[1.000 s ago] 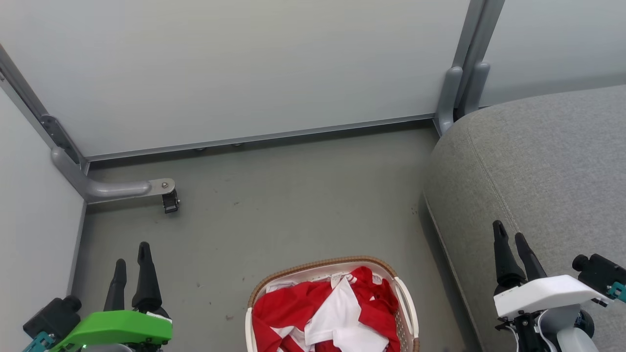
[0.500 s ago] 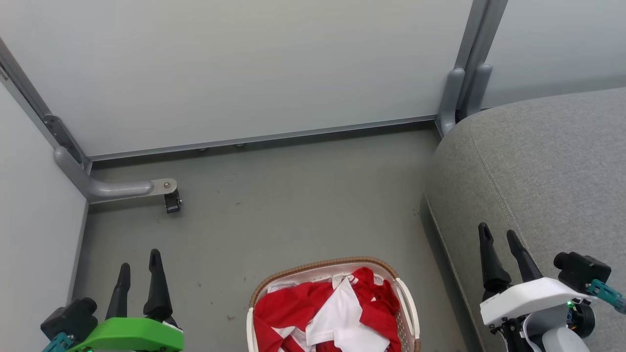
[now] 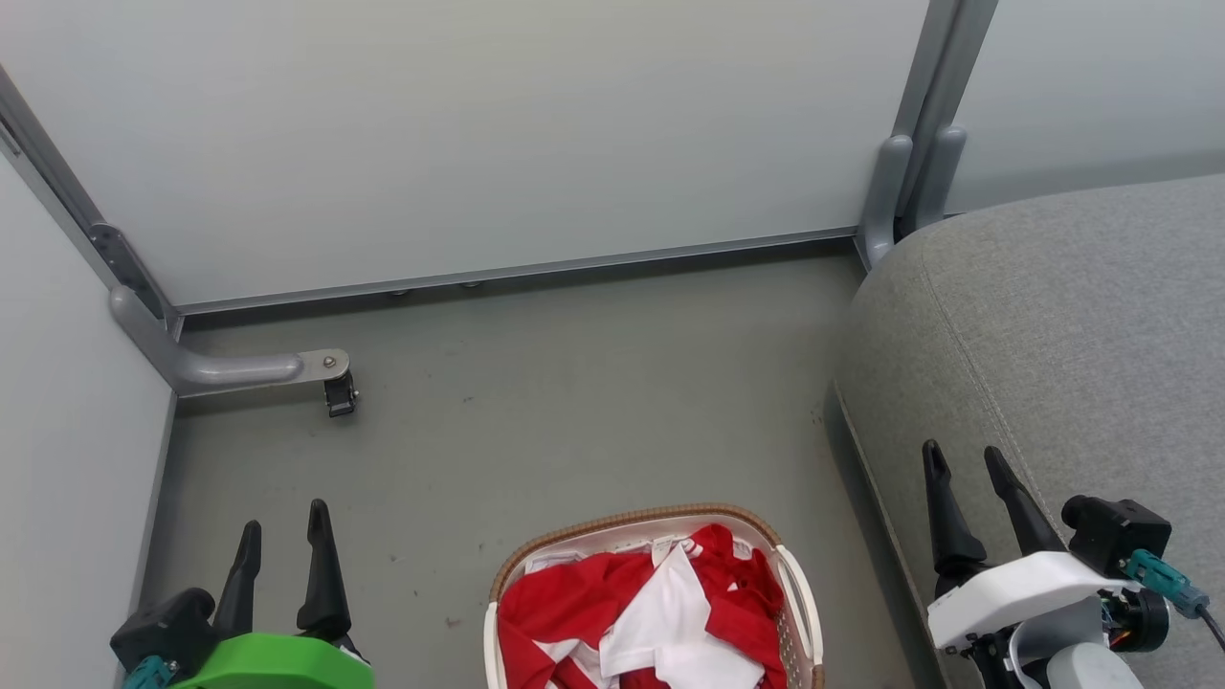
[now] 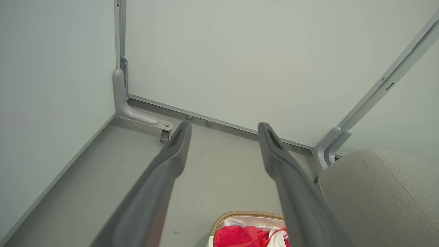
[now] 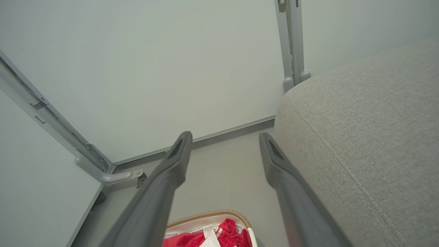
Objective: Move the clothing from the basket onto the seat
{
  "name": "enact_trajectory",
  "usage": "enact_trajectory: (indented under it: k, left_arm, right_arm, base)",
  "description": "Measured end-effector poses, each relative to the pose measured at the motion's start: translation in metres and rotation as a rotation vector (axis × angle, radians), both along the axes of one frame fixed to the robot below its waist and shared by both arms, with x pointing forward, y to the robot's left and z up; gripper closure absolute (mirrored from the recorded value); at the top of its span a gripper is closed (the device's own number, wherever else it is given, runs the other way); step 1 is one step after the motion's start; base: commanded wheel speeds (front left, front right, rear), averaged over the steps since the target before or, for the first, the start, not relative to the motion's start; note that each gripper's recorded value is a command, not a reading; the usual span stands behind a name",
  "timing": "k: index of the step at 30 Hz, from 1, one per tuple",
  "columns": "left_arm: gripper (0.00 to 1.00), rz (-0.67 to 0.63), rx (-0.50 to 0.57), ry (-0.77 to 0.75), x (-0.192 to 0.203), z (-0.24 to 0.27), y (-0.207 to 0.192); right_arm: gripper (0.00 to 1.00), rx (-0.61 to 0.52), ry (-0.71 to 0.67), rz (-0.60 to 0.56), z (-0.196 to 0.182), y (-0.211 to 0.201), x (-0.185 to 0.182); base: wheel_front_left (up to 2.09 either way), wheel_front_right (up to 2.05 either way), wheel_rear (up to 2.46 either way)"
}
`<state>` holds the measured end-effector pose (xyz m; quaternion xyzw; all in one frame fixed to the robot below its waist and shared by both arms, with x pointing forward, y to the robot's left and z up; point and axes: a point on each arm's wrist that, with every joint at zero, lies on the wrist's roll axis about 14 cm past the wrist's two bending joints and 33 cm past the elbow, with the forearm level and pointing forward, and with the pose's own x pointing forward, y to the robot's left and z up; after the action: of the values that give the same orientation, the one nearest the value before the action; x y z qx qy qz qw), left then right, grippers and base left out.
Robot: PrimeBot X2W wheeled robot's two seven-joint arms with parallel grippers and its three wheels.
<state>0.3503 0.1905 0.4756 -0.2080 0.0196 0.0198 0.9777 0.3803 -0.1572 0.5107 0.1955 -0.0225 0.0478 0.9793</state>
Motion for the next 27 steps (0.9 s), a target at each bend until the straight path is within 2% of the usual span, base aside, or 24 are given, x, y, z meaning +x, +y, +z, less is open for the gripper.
enact_trajectory:
  k: [27]
  left_arm:
    - [0.0,-0.029,0.18,-0.006,-0.004,-0.005,-0.003]
  right_arm:
    - [0.0,-0.2,-0.061,0.051,0.004,0.015,-0.001]
  base:
    - [0.0,0.0,0.0]
